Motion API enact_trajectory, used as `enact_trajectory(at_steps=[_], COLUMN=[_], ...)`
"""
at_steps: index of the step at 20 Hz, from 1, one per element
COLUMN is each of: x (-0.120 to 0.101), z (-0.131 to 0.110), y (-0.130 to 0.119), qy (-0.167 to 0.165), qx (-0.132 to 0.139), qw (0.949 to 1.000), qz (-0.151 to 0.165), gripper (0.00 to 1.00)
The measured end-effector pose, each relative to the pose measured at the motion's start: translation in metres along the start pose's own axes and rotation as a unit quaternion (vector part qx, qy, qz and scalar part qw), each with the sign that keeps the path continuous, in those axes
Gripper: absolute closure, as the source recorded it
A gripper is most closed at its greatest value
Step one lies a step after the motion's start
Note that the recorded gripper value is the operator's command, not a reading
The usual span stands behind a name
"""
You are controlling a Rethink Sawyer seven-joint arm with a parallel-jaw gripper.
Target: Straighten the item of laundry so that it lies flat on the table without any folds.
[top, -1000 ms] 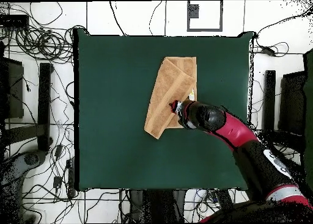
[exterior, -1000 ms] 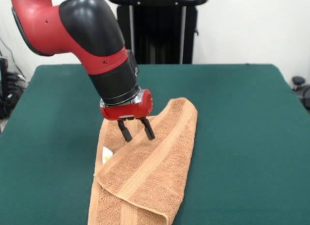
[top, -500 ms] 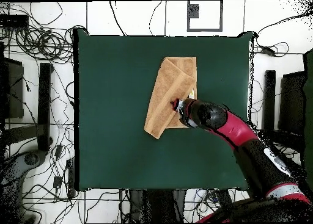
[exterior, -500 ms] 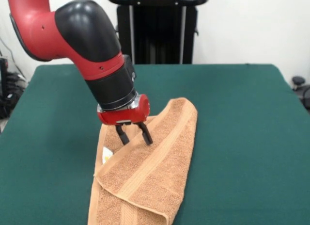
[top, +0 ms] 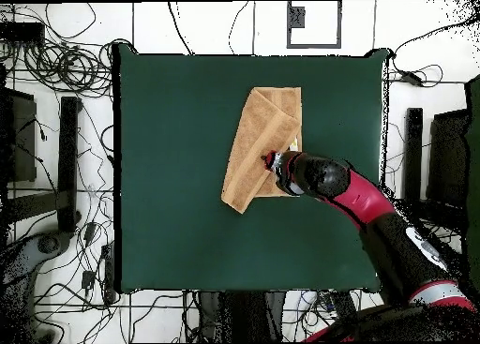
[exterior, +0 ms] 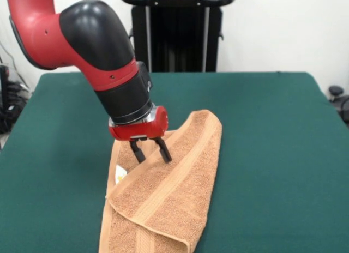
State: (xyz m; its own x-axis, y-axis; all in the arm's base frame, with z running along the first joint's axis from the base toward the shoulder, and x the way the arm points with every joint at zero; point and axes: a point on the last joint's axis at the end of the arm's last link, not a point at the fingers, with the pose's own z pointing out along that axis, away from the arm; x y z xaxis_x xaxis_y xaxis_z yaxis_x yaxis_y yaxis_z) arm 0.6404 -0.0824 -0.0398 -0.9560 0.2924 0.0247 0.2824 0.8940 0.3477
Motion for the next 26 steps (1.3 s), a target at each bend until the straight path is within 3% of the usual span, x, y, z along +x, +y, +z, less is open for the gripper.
enact_trajectory(at_steps=[12, 13, 26], x=[-0.0009, -0.0015, -0.0028], z=[-0.0002, 0.0001, 0.0010], y=[-0.0009, -0.0008, 0.0022], qy=[-0.001, -0.001, -0.002], qx=[-0.004, -0.006, -0.010], qw=[1.0000, 1.0000, 1.0000], qz=[0.002, 0.003, 0.002], gripper=[0.00, 1.00, 1.00])
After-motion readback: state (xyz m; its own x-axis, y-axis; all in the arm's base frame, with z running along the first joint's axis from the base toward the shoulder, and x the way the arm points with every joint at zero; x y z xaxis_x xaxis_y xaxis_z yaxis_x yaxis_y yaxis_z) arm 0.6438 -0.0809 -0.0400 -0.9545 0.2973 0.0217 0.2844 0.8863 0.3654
